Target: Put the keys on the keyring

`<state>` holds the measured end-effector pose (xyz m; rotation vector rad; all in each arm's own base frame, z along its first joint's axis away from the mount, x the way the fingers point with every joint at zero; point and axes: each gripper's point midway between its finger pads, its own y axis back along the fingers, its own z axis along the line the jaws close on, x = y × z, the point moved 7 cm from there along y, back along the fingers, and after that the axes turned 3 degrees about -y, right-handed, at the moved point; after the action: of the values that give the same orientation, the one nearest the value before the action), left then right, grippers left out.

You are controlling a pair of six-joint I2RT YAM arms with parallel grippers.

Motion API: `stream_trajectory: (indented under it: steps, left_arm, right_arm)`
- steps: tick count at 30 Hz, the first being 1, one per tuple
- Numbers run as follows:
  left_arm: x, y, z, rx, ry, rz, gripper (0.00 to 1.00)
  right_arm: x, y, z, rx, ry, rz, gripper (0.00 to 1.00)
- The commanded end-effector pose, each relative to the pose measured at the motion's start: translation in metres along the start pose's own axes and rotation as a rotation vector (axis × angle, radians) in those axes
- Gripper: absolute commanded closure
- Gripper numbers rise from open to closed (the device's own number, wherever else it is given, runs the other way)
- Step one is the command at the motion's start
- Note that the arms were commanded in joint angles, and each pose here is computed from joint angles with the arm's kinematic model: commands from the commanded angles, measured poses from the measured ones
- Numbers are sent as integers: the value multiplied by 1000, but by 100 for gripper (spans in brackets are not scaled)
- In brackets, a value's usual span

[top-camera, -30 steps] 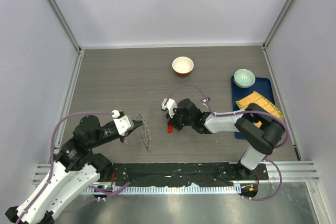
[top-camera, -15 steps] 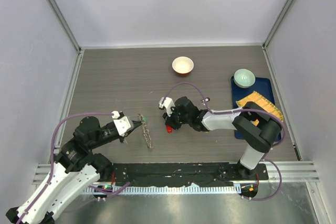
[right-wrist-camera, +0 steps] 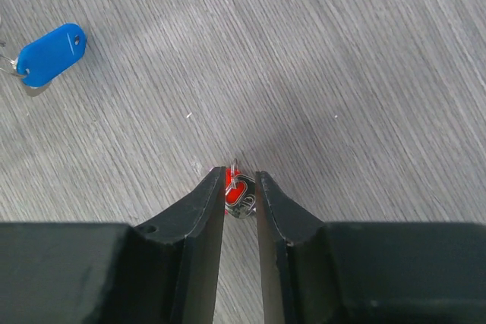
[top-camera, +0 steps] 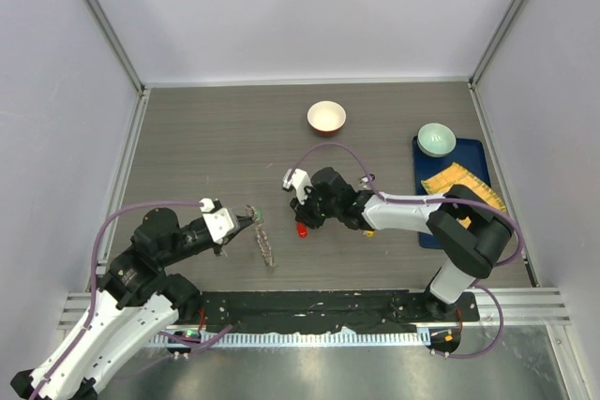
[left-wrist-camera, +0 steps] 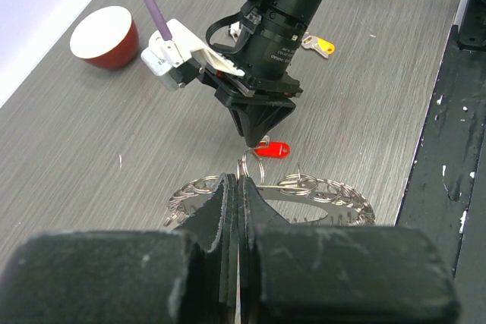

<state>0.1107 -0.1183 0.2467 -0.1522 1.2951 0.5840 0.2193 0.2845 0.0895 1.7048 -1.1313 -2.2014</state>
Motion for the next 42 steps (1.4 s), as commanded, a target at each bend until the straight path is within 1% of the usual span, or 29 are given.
stream_trajectory:
  steps: [1, 5, 11, 16, 17, 19, 20, 24, 28, 30, 31, 33, 34, 35, 37, 38, 42]
  left_arm:
    - [-12, -1, 5, -22, -26, -58, 100]
    - [-12, -1, 5, -18, -24, -53, 100]
    - [-12, -2, 5, -15, -20, -53, 100]
    - [-12, -2, 5, -15, -20, -53, 100]
    - [-12, -2, 5, -15, -20, -53, 100]
    - [-11, -3, 5, -12, -18, -51, 100]
    - [-11, -2, 5, -14, -18, -50, 100]
    - [-11, -3, 5, -4, -17, -50, 100]
    - [-12, -5, 3, 13, -18, -52, 100]
    - [-13, -6, 4, 22, -21, -51, 100]
    - [-14, -7, 3, 32, -23, -53, 100]
    - [-17, -10, 5, 49, -29, -49, 100]
    - [-19, -11, 5, 64, -34, -52, 100]
    - [-23, -13, 6, 73, -37, -48, 100]
    - [-25, -16, 6, 103, -45, -44, 100]
    - [-27, -17, 6, 117, -46, -43, 100]
    - [-33, -27, 8, 190, -47, -23, 100]
  right_arm:
    - [-12, -2, 2, -27, -4, -29, 72]
    - [-7, -7, 2, -33, -5, -20, 74]
    - [-5, -14, 1, -40, -9, -15, 79]
    - [-4, -14, 0, -31, -9, -16, 89]
    - [-5, -13, 0, -29, -7, -18, 94]
    - [-7, -8, 0, -22, -6, -30, 99]
    - [-9, -6, 1, -19, -2, -37, 99]
    - [-19, 10, 2, -5, 23, -84, 99]
    - [-38, 38, 7, -4, 71, -171, 99]
    - [-39, 48, 8, -8, 98, -188, 99]
    - [-47, 59, 10, -5, 114, -225, 99]
    - [-51, 71, 13, -12, 138, -255, 99]
    - [-52, 76, 15, -11, 144, -267, 99]
    - [-60, 89, 18, -15, 159, -310, 99]
    - [-64, 100, 23, -39, 182, -334, 99]
    - [-70, 113, 27, -41, 197, -374, 99]
    - [-82, 141, 40, -66, 244, -439, 99]
